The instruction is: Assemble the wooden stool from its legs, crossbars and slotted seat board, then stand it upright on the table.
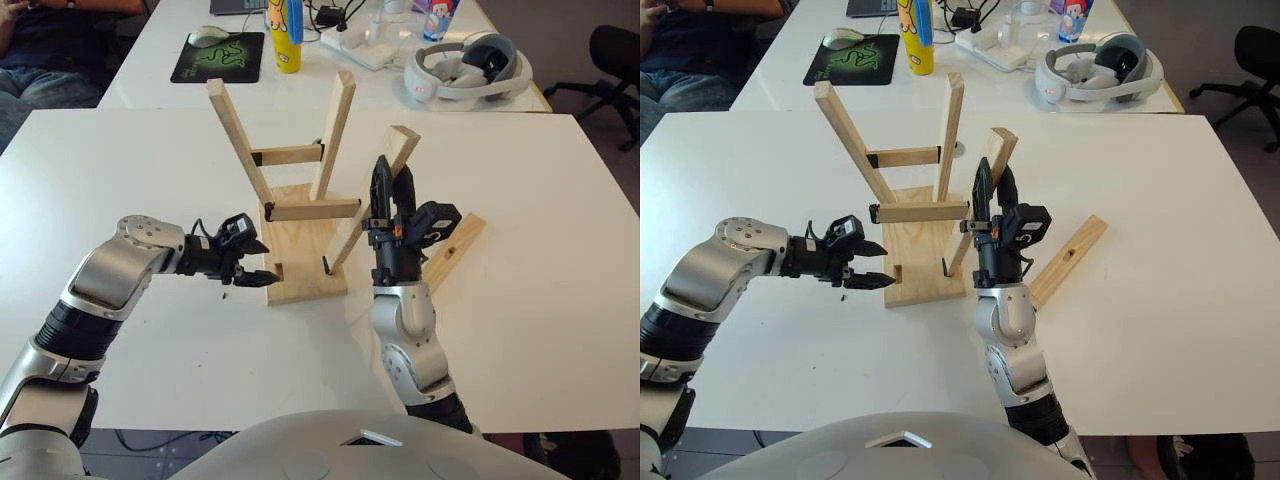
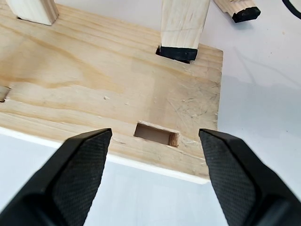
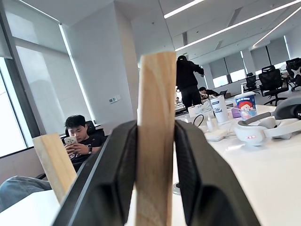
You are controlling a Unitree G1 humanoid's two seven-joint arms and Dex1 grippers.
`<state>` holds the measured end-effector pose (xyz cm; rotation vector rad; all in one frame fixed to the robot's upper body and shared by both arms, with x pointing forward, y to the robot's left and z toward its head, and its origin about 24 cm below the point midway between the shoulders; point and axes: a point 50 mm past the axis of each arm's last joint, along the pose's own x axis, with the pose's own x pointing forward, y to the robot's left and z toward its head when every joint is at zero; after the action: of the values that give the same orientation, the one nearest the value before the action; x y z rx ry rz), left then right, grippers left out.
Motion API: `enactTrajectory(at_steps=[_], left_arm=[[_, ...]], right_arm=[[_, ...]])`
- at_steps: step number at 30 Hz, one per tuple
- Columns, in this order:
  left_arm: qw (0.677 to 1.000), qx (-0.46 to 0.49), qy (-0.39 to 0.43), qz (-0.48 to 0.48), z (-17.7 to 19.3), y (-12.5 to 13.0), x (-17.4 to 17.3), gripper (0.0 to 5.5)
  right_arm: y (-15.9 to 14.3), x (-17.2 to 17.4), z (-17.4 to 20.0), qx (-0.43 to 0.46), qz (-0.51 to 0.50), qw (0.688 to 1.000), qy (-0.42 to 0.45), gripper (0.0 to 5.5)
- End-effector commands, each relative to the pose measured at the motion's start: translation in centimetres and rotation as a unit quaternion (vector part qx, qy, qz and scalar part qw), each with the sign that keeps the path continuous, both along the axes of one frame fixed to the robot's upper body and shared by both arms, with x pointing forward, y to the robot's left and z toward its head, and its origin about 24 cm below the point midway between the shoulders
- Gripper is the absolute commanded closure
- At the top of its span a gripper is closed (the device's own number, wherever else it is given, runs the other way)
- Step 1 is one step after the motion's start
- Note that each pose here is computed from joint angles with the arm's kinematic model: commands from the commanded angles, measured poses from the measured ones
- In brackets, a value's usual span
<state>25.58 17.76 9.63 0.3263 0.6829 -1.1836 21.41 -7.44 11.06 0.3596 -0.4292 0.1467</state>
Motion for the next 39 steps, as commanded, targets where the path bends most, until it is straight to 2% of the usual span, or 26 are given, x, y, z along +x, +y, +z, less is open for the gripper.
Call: enactTrajectory(at_steps=[1, 4, 11, 18, 28, 39], left_arm=[[1.0, 0.005, 0.0, -0.004, 0.1, -0.1, -0.1, 2.05], [1.0, 0.006, 0.004, -0.01, 0.1, -0.1, -0.2, 2.05], [1.0, 0.008, 0.007, -0.016, 0.1, -0.1, -0.1, 2.05], [1.0, 0.009, 0.007, -0.022, 0.3, -0.2, 0.1, 2.05], [1.0, 0.011, 0.009, -0.028, 0.3, -0.1, 0.1, 2.05], [0.999, 0.019, 0.011, -0.043, 0.8, 0.1, 0.4, 2.05]], right_arm=[[0.6, -0.5, -1.5, -0.016, -0.026, 0.999, 0.024, 4.43], [1.1, -0.5, -1.4, -0.018, -0.035, 0.999, 0.015, 4.43], [2.0, 1.0, 1.5, 0.004, -0.036, 0.998, -0.043, 4.43], [2.4, 0.6, 1.7, -0.022, -0.042, 0.997, -0.061, 4.43], [2.4, 0.5, 4.9, -0.028, -0.05, 0.991, -0.121, 4.43], [2.3, -0.8, 2.8, -0.012, -0.067, 0.995, -0.067, 4.43]])
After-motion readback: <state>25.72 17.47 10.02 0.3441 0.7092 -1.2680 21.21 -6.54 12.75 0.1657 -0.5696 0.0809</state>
